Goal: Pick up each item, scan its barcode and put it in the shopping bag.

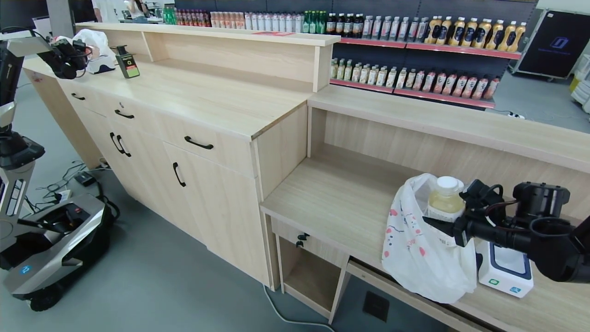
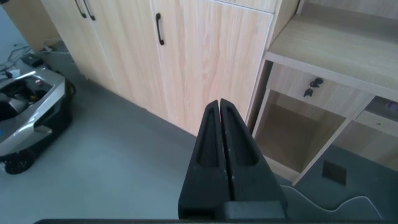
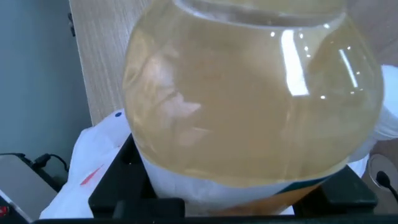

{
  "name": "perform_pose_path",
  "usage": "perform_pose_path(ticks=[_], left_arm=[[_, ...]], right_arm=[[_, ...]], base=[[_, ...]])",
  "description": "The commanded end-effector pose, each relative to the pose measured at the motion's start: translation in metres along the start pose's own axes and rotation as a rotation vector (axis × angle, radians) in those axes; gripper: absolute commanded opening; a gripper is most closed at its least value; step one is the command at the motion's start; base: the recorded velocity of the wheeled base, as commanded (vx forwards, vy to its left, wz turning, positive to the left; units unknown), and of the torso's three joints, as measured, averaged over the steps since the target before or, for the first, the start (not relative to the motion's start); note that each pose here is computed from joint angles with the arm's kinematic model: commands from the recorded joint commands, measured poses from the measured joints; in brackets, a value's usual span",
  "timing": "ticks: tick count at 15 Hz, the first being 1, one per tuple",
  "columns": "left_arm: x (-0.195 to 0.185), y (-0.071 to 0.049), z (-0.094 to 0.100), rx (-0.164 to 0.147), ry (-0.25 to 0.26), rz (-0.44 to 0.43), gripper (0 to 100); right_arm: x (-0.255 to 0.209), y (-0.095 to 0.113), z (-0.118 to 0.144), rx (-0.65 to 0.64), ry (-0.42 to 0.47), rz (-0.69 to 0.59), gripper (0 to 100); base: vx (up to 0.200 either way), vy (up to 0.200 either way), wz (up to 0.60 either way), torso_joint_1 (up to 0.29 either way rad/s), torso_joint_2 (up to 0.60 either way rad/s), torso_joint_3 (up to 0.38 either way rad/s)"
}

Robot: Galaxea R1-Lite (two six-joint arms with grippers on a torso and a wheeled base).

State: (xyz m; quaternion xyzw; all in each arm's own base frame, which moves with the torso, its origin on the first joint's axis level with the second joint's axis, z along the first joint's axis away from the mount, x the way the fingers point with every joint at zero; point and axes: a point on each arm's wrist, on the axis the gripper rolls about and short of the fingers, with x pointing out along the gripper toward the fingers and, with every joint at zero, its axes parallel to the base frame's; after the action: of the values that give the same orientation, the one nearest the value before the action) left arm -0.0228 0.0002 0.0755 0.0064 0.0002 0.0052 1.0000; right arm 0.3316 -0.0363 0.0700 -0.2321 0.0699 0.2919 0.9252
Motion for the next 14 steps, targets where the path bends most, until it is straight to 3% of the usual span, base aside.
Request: perform_pose_path(ticks=[1,10,14], left_arm=[[0.0,0.0,0.0,0.0,0.0,0.0,0],[0.0,0.0,0.0,0.001,0.0,0.0,0],[0.0,0.0,0.0,0.001,0.0,0.0,0]], right_arm=[[0.007,0.0,-0.023,0.032,0.018,0.05,0],[0.028,0.004,-0.059,0.07,-0.053,0.214,0],[0.035,0.003,-0.072,0.064,-0.073,0.222,0]], base=[[0.0,0.0,0.0,0.0,0.0,0.0],[0.0,0.0,0.0,0.0,0.0,0.0],[0.0,0.0,0.0,0.0,0.0,0.0]])
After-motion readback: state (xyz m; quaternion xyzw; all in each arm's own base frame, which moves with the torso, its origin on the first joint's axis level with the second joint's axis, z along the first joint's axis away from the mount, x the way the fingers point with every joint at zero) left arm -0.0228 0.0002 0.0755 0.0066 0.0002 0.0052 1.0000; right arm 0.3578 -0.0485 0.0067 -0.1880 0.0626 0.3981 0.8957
